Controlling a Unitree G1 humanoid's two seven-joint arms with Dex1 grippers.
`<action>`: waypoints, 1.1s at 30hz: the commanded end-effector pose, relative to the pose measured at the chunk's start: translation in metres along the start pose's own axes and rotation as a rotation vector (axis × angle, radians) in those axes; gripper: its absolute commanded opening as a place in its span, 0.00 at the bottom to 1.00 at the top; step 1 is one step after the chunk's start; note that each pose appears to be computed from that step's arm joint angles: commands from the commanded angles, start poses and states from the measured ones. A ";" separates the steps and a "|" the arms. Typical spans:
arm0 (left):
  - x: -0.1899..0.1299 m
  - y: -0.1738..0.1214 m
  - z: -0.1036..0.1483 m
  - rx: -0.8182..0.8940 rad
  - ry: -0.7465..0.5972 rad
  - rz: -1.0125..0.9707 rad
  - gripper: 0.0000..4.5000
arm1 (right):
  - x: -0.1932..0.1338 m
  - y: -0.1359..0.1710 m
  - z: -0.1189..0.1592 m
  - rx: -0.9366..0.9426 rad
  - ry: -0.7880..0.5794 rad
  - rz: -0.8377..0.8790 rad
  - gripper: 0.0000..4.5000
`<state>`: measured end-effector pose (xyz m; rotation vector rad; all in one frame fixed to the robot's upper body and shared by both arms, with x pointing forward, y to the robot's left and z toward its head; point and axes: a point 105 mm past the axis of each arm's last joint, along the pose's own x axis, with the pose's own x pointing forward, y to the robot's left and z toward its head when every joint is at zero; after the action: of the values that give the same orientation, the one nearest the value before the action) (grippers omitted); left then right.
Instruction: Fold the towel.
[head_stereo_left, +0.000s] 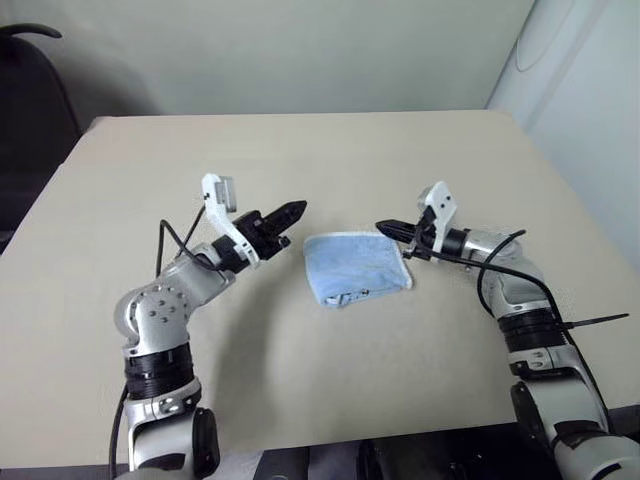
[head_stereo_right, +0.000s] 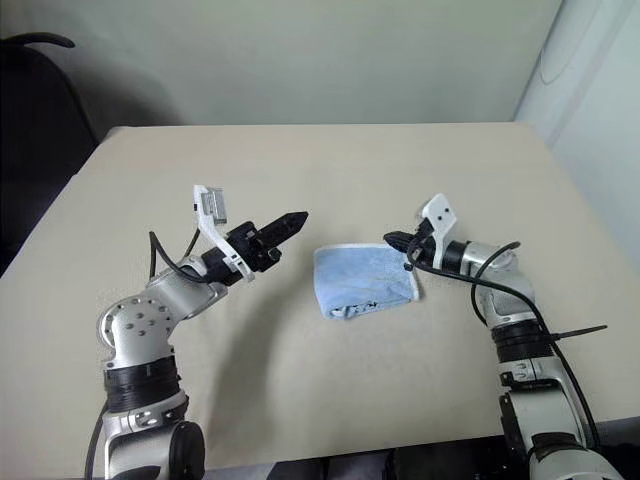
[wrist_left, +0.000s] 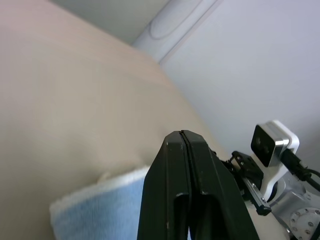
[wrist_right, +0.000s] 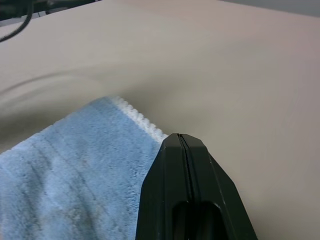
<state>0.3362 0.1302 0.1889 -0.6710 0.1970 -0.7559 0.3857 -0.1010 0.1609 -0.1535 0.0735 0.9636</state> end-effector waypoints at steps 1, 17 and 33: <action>-0.023 0.019 -0.028 -0.184 0.136 0.067 0.21 | -0.009 -0.019 0.028 -0.029 -0.063 -0.039 0.19; -0.023 0.022 -0.059 -0.260 0.238 0.145 1.00 | -0.017 -0.018 0.007 0.144 -0.015 -0.034 0.99; -0.080 0.033 0.005 0.088 0.034 0.152 1.00 | -0.028 -0.003 -0.036 0.610 0.204 0.066 0.99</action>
<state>0.2943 0.1876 0.1339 -0.5922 0.4186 -0.6339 0.3781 -0.1404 0.1272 0.2752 0.5313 0.9033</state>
